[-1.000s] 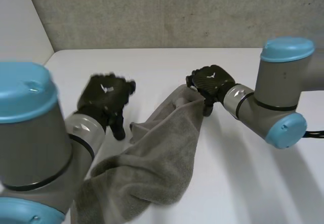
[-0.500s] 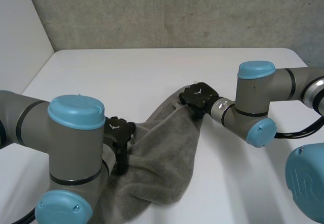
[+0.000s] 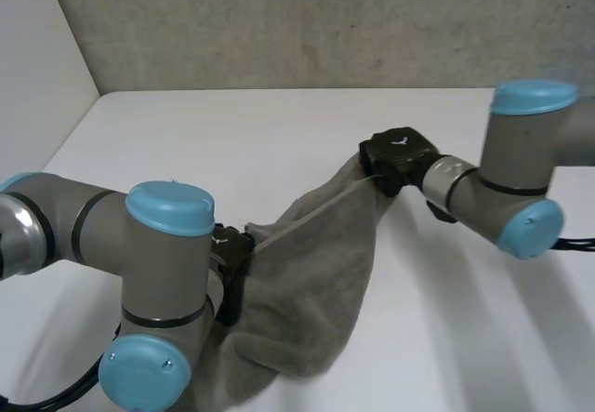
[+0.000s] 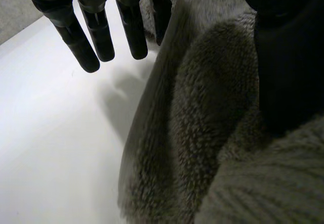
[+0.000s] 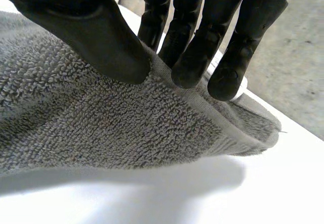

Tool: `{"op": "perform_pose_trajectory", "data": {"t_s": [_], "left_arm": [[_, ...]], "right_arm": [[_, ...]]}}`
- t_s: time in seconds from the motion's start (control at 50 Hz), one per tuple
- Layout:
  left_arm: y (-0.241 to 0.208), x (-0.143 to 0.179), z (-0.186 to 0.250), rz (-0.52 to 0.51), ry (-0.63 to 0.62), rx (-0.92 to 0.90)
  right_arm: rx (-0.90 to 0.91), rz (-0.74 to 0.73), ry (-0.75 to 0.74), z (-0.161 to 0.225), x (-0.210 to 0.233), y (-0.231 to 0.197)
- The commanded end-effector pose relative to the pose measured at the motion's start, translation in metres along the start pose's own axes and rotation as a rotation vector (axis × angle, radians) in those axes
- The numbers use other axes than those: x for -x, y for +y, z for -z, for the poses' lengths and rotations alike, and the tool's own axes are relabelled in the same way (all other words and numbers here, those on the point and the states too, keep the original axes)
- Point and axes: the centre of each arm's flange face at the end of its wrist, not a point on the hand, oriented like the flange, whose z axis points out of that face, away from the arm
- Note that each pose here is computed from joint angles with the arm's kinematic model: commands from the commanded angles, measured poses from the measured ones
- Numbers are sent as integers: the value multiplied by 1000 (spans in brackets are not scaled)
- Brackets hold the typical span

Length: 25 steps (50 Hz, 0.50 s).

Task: Fold the towel.

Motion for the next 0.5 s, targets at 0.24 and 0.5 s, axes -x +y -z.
{"op": "perform_pose_trajectory", "data": {"t_s": [0.24, 0.5], "left_arm": [[-46, 14, -8, 44, -82, -165], [-250, 82, 36, 33, -444, -904]], "right_arm": [[-15, -49, -72, 54, -10, -11], [-642, 207, 415, 28, -87, -132]]}}
